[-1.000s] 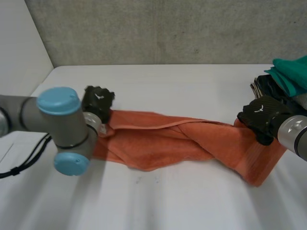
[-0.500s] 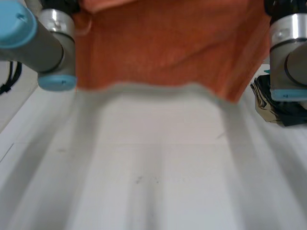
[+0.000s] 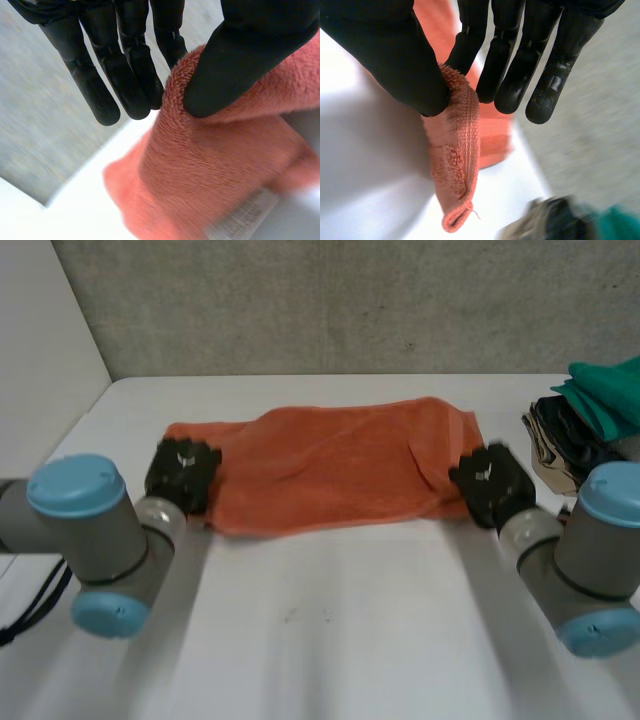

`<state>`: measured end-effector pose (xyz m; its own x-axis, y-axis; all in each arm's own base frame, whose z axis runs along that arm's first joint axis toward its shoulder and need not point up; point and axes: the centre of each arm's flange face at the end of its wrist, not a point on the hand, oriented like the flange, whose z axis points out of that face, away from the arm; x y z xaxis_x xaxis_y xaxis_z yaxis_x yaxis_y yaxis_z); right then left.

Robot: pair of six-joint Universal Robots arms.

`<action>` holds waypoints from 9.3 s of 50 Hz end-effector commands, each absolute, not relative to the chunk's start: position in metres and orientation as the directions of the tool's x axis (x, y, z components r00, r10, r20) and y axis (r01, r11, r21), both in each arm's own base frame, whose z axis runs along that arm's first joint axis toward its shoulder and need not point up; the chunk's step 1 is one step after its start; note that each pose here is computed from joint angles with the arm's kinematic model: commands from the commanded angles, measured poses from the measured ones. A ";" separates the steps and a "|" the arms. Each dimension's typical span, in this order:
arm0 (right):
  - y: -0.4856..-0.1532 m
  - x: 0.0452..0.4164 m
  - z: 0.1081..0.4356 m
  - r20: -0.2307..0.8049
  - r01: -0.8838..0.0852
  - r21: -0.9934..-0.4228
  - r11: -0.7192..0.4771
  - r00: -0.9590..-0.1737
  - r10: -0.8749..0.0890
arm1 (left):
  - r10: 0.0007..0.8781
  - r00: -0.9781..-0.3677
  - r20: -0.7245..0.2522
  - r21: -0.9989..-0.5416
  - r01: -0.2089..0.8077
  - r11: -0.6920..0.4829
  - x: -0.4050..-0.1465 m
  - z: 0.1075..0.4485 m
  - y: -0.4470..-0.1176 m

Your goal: Fold the laundry.

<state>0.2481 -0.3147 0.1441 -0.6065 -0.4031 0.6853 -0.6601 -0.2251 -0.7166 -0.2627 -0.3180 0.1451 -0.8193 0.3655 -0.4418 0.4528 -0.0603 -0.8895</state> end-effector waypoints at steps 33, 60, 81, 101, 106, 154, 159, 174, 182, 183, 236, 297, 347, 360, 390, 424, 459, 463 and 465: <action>-0.294 0.211 0.146 0.521 -0.627 -0.777 0.055 -0.691 -0.502 | 0.363 -0.792 -0.491 -0.803 0.573 0.165 -0.205 0.175 -0.233; -0.291 0.211 0.140 0.515 -0.630 -0.773 0.067 -0.686 -0.513 | 0.458 -0.778 -0.430 -0.837 0.534 0.121 -0.222 0.134 -0.289; -0.288 0.212 0.129 0.511 -0.645 -0.760 0.084 -0.672 -0.537 | 0.443 -0.769 -0.461 -0.845 0.533 0.047 -0.255 0.115 -0.329; -0.289 0.207 0.183 0.595 -0.677 -0.736 -0.002 -0.644 -0.481 | 0.373 -0.812 -0.448 -0.864 0.500 0.051 -0.239 0.188 -0.292; -0.277 0.193 0.229 0.676 -0.758 -0.652 -0.020 -0.569 -0.468 | 0.433 -0.794 -0.426 -0.853 0.512 0.101 -0.226 0.221 -0.258; -0.356 0.267 0.312 0.646 -0.540 -0.656 -0.527 -0.763 -0.021 | 0.381 -0.876 -0.297 -0.931 0.177 -0.319 -0.267 0.288 -0.360; -0.328 0.258 0.229 0.690 -0.608 -0.720 -0.334 -0.677 -0.255 | 0.507 -0.817 -0.275 -0.961 0.242 -0.132 -0.266 0.221 -0.340; -0.292 0.242 0.149 0.630 -0.677 -0.731 -0.092 -0.616 -0.473 | 0.514 -0.711 -0.480 -0.825 0.564 0.009 -0.249 0.159 -0.326; -0.294 0.239 0.150 0.572 -0.628 -0.777 -0.048 -0.671 -0.473 | 0.345 -0.821 -0.455 -0.870 0.493 0.025 -0.239 0.190 -0.315; -0.295 0.238 0.150 0.570 -0.627 -0.778 -0.045 -0.673 -0.471 | 0.324 -0.835 -0.445 -0.877 0.480 0.034 -0.234 0.196 -0.305; -0.286 0.237 0.134 0.562 -0.646 -0.763 -0.013 -0.654 -0.506 | 0.403 -0.879 -0.253 -0.926 0.341 0.162 -0.282 0.112 -0.305; -0.249 0.213 0.157 0.583 -0.772 -0.634 0.051 -0.520 -0.624 | 0.370 -0.806 -0.462 -0.811 0.553 0.192 -0.185 0.193 -0.251; -0.288 0.183 0.177 0.383 -0.540 -0.798 0.266 -0.796 -0.469 | 0.220 -0.831 -0.511 -0.813 0.550 0.191 -0.176 0.157 -0.277; -0.292 0.156 0.177 0.270 -0.476 -0.780 0.406 -0.841 -0.468 | 0.248 -0.825 -0.508 -0.806 0.557 0.199 -0.183 0.145 -0.292; -0.252 0.162 0.138 0.120 -0.375 -0.788 0.488 -0.872 -0.475 | 0.363 -0.857 -0.367 -0.838 0.474 0.271 -0.188 0.153 -0.223; -0.268 0.161 0.142 0.226 -0.409 -0.842 0.352 -0.859 -0.459 | 0.245 -0.856 -0.456 -0.829 0.508 0.233 -0.167 0.118 -0.278; -0.271 0.151 0.180 0.615 -0.855 -0.480 0.199 -0.489 -0.618 | 0.458 -0.701 -0.547 -0.717 0.675 0.177 -0.176 0.171 -0.251; -0.300 0.166 0.176 0.664 -0.835 -0.526 0.161 -0.522 -0.535 | 0.421 -0.700 -0.577 -0.739 0.667 0.096 -0.188 0.168 -0.285; -0.312 0.176 0.174 0.680 -0.829 -0.544 0.134 -0.528 -0.509 | 0.406 -0.697 -0.590 -0.744 0.665 0.060 -0.196 0.165 -0.299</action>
<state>0.1524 -0.2591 0.1852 -0.4799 -0.6379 0.6024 -0.8580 0.1978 -0.4740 -0.1758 -0.2446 0.1708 -0.6956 0.4712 -0.5424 0.6790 0.1842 -0.7107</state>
